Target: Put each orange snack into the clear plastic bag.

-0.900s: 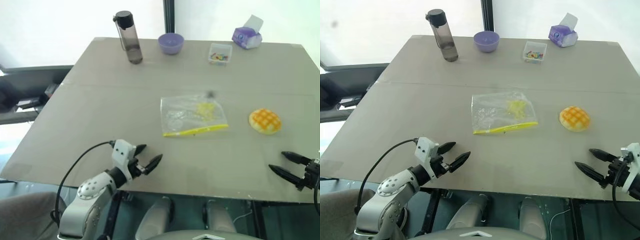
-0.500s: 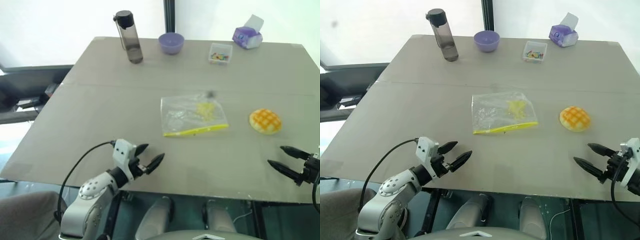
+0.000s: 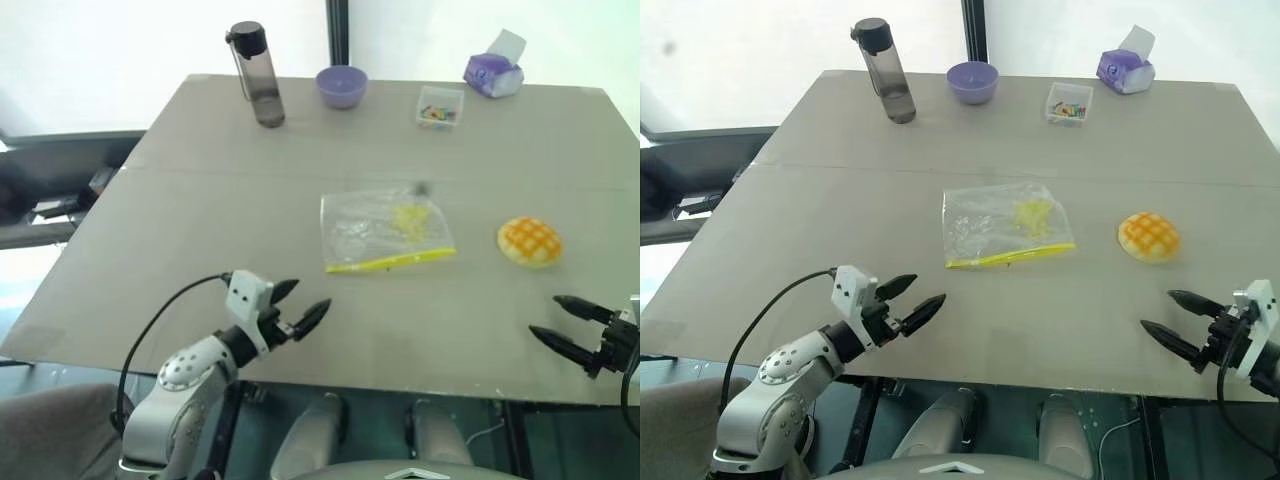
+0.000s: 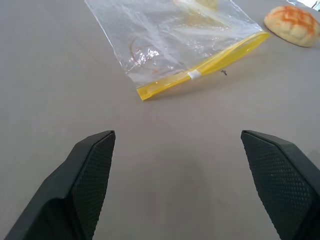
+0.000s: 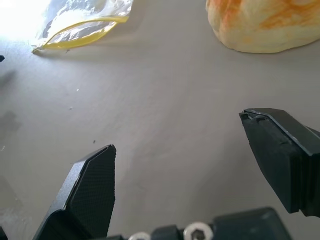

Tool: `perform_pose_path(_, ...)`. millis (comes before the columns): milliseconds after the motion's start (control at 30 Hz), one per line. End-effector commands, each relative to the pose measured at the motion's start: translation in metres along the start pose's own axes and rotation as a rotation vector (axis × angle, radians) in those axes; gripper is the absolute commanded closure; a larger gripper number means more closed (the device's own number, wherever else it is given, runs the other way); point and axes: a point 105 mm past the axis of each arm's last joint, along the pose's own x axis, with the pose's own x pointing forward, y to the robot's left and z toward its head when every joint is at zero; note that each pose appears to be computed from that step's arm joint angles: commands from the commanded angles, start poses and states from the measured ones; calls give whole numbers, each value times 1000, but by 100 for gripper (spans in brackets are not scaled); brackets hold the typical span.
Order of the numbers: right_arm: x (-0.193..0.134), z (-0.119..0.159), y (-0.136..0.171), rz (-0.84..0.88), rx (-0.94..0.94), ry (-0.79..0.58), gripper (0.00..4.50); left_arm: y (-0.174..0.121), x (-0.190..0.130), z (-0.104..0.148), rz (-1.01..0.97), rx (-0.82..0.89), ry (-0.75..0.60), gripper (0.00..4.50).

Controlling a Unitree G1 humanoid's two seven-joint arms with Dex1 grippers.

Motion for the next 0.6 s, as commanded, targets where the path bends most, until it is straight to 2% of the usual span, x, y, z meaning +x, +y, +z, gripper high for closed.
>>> perform_pose_path(33,22,39,29,164,-201,-74,0,29,10,13,106,-144,-20,24)
perform_pose_path(133,37,60,41,219,-282,-120,0,43,19,27,107,-269,-31,24)
perform_pose_path(267,52,78,52,266,-404,-135,0,58,29,33,113,-363,8,24)
perform_pose_path(433,67,95,55,265,-535,-143,0,59,50,35,44,-476,53,24)
perform_pose_path(600,75,105,60,259,-577,-166,0,49,74,33,-59,-519,98,24)
